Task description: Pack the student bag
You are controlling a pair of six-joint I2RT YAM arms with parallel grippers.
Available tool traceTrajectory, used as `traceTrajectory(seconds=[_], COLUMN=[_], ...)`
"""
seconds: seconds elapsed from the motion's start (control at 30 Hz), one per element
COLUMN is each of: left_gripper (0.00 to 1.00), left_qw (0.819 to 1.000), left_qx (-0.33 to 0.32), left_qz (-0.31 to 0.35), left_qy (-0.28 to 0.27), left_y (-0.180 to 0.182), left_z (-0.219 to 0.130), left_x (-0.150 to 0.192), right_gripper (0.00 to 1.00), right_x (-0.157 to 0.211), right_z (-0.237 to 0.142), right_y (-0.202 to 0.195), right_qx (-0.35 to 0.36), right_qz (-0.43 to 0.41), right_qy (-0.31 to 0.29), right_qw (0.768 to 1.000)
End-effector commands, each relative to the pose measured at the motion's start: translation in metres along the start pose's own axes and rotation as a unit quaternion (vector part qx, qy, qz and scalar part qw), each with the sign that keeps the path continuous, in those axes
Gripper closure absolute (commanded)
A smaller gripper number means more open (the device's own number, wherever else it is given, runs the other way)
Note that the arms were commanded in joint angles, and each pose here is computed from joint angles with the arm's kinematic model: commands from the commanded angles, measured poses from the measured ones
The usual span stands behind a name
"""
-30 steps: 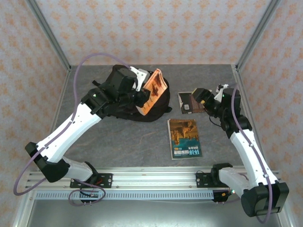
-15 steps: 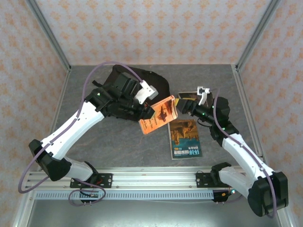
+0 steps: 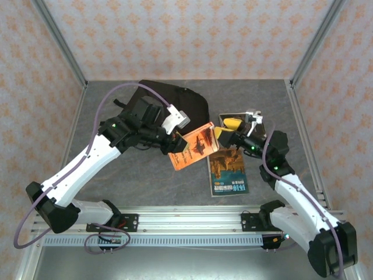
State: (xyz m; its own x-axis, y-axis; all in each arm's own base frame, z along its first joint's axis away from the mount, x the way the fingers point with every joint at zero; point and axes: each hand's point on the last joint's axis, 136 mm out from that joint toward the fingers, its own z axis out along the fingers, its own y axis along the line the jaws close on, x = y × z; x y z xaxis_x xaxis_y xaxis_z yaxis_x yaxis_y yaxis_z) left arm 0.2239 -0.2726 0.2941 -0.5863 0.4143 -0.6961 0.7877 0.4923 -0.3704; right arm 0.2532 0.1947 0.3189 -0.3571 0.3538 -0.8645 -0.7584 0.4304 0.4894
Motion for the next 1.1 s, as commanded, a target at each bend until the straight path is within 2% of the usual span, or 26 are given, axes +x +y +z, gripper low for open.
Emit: traceTrajectory(seconds=[0.0,0.13,0.27,0.4,0.53,0.6,0.77,0.83,0.87,0.93,0.97,1.03,1.07], left_gripper=[1.00,1.00,1.00,1.00,1.00,1.00,1.00,1.00,0.96,0.69,0.61,0.50,0.47], left_qw=[0.999,0.998,0.989,0.981,0.979,0.982,0.987,0.988,0.989,0.994,0.995,0.996,0.994], left_qx=[0.026,0.054,0.126,0.180,0.191,0.174,0.147,0.143,0.134,0.091,0.073,0.040,0.024], left_qz=[0.016,0.017,0.043,0.050,0.053,0.056,0.051,0.047,0.042,0.022,0.012,-0.029,-0.057], left_qy=[-0.027,-0.032,-0.060,-0.059,-0.052,-0.049,-0.045,-0.046,-0.047,-0.054,-0.062,-0.080,-0.093], left_y=[-0.014,-0.026,-0.054,-0.072,-0.074,-0.069,-0.059,-0.057,-0.054,-0.039,-0.032,-0.016,-0.006], left_z=[-0.003,-0.008,-0.019,-0.024,-0.024,-0.023,-0.016,-0.015,-0.015,-0.012,-0.012,-0.014,-0.016], left_x=[-0.010,-0.013,-0.021,-0.023,-0.019,-0.016,-0.015,-0.017,-0.018,-0.022,-0.025,-0.032,-0.036], right_gripper=[0.07,0.08,0.07,0.08,0.12,0.22,0.75,0.94,1.00,1.00,1.00,1.00,1.00], right_x=[-0.019,-0.012,0.003,0.015,0.019,0.019,0.020,0.020,0.019,0.015,0.011,0.002,-0.005], right_z=[-0.008,-0.007,-0.007,-0.007,-0.010,-0.011,-0.013,-0.012,-0.012,-0.012,-0.012,-0.013,-0.014], right_y=[0.035,0.049,0.064,0.081,0.093,0.097,0.102,0.102,0.102,0.099,0.097,0.086,0.074], right_qx=[-0.058,-0.072,-0.093,-0.131,-0.150,-0.159,-0.165,-0.163,-0.162,-0.150,-0.139,-0.095,-0.051], right_qz=[-0.035,-0.015,-0.015,-0.002,0.007,0.014,0.026,0.029,0.029,0.028,0.029,0.036,0.046], right_qy=[-0.038,-0.013,0.016,0.049,0.067,0.073,0.089,0.089,0.087,0.078,0.067,0.042,0.024], right_qw=[0.997,0.997,0.995,0.990,0.986,0.985,0.982,0.982,0.983,0.985,0.988,0.994,0.997])
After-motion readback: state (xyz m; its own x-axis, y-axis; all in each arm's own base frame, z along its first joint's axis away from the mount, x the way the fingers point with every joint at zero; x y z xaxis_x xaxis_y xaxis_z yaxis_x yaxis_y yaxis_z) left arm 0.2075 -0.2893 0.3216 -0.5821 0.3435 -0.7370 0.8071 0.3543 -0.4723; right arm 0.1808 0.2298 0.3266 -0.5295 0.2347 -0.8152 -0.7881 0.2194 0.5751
